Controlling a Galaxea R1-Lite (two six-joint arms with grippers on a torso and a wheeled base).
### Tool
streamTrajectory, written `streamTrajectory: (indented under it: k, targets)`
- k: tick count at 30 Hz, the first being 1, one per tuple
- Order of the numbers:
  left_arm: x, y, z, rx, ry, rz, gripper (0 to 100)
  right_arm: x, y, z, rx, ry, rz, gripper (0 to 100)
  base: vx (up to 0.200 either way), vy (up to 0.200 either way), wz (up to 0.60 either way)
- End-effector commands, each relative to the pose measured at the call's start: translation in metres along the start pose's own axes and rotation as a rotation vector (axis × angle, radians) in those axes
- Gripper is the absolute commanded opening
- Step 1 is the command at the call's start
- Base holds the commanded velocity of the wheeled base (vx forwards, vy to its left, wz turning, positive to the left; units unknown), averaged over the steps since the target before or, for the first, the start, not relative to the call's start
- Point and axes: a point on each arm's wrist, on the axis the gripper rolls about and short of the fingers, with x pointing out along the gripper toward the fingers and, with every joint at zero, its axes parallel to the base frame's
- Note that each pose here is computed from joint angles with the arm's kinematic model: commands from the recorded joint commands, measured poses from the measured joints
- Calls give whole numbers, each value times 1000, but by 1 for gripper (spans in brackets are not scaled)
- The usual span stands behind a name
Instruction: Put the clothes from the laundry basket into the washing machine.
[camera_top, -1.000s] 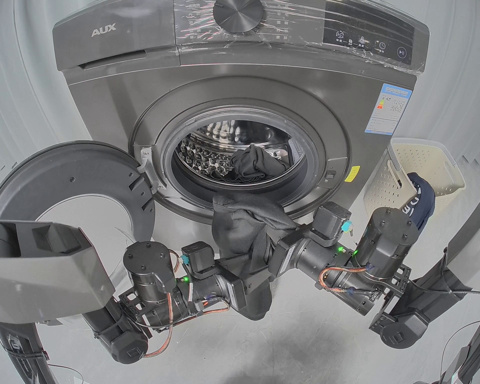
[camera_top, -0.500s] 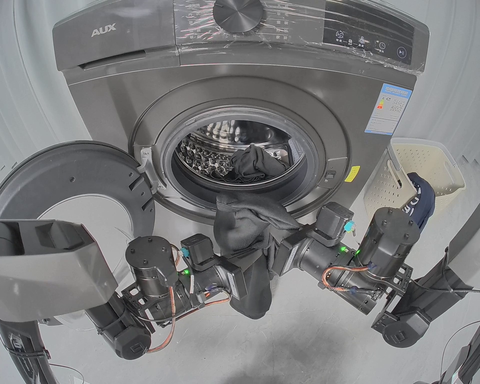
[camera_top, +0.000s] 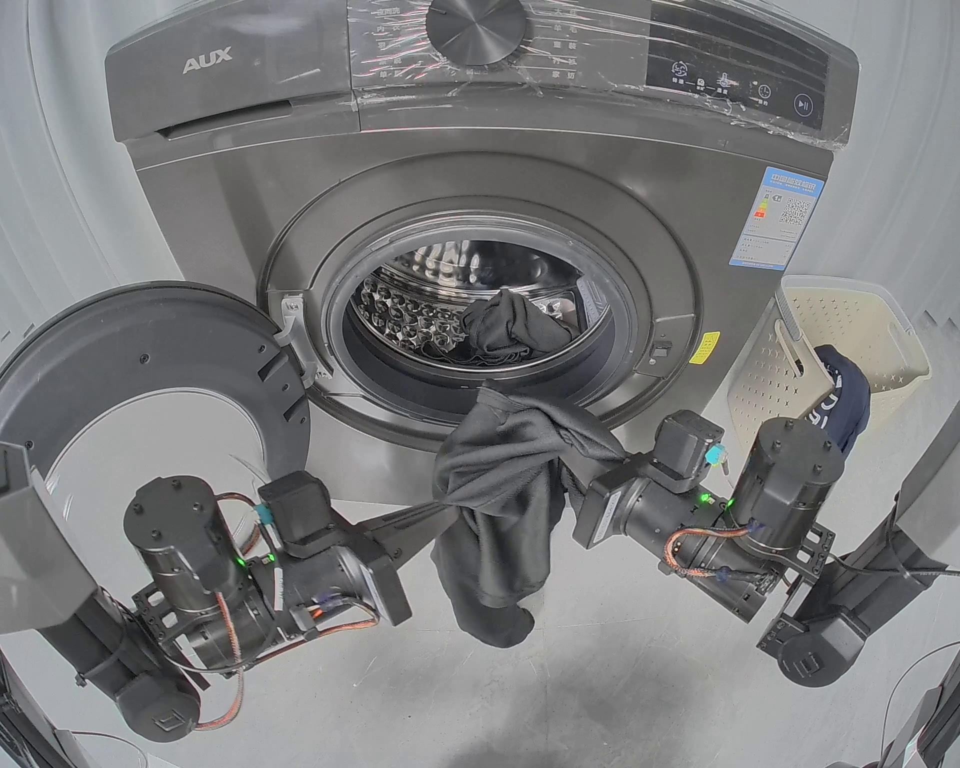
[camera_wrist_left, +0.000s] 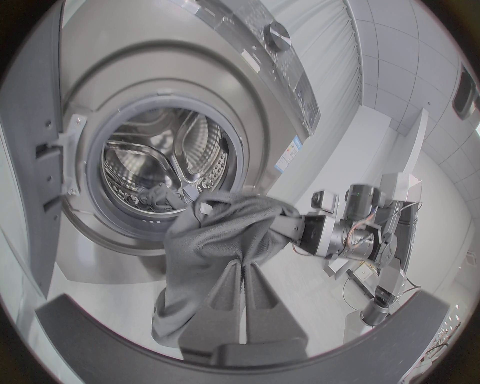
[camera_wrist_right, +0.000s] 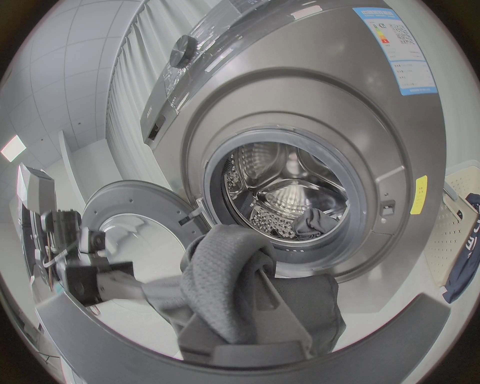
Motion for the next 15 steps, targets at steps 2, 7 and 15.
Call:
streamTrajectory:
  k: [2, 7, 15]
  targets:
    - [-19, -2, 22, 18, -78, 13, 0, -8, -8, -5, -6, 31, -27, 0, 0, 0, 0]
    - [-25, 3, 29, 24, -105, 38, 0, -15, -12, -7, -11, 52, -39, 0, 0, 0, 0]
    - [-33, 10, 31, 24, -109, 76, 0, -16, -23, -5, -15, 47, -77, 0, 0, 0, 0]
